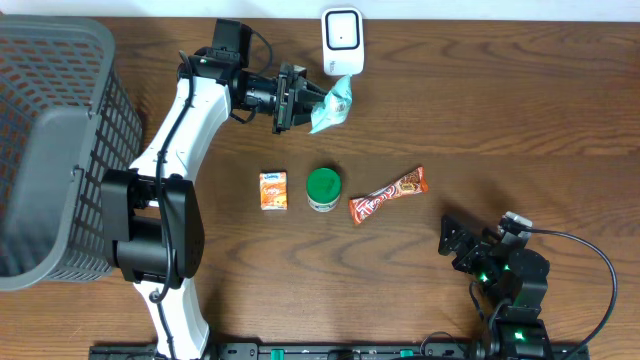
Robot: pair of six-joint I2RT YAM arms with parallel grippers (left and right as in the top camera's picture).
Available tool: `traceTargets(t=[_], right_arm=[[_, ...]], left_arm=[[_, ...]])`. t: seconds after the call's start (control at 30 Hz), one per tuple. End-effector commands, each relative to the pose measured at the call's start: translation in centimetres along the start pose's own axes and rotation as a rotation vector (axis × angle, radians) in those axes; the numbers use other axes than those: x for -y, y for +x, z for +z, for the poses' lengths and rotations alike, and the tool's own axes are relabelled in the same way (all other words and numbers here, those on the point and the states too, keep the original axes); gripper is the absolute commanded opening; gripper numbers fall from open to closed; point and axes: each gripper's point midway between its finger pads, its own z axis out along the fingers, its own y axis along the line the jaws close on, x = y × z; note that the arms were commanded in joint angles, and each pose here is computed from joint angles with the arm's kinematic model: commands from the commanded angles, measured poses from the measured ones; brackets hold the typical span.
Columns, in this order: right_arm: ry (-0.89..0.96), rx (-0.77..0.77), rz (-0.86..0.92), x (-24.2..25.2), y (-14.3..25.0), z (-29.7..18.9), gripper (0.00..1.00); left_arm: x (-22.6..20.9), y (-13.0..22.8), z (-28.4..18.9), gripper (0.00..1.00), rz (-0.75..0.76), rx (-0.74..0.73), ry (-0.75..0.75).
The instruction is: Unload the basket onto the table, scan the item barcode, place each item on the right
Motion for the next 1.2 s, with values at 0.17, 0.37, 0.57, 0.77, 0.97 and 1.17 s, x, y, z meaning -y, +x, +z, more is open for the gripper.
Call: traceTargets(t=[0.17, 0.37, 0.57, 0.77, 0.97, 1.17], right_arm=[[0.01, 0.004, -0.007, 0.2, -0.1, 0.0, 0.99], [0.01, 0.004, -0.007, 0.2, -0.1, 0.0, 0.99], [0.01, 0.004, -0.007, 0.2, -0.1, 0.0, 0.99], [0.01, 0.004, -0.007, 0.2, -0.1, 0.0, 0.99], [0.01, 0.004, -0.007, 0.2, -0.1, 0.0, 0.99], [0.01, 0.004, -0.007, 0.2, -0.1, 0.0, 0.99]], left_arm=[[0.4, 0.6, -0.1, 0.08, -0.023, -0.036, 0.02], [0.4, -5.4, -0.8, 0.07, 0.277, 0.276, -0.1], [0.2, -12.2, -4.2, 0.07, 0.443, 0.7, -0.289], [2.7, -16.5, -8.3, 0.07, 0.564, 1.146, -0.42], [7.9, -16.3, -7.7, 0.08, 0.76, 1.443, -0.408], [10.9, -15.8, -7.1, 0.08, 0.897, 1.698, -0.405]])
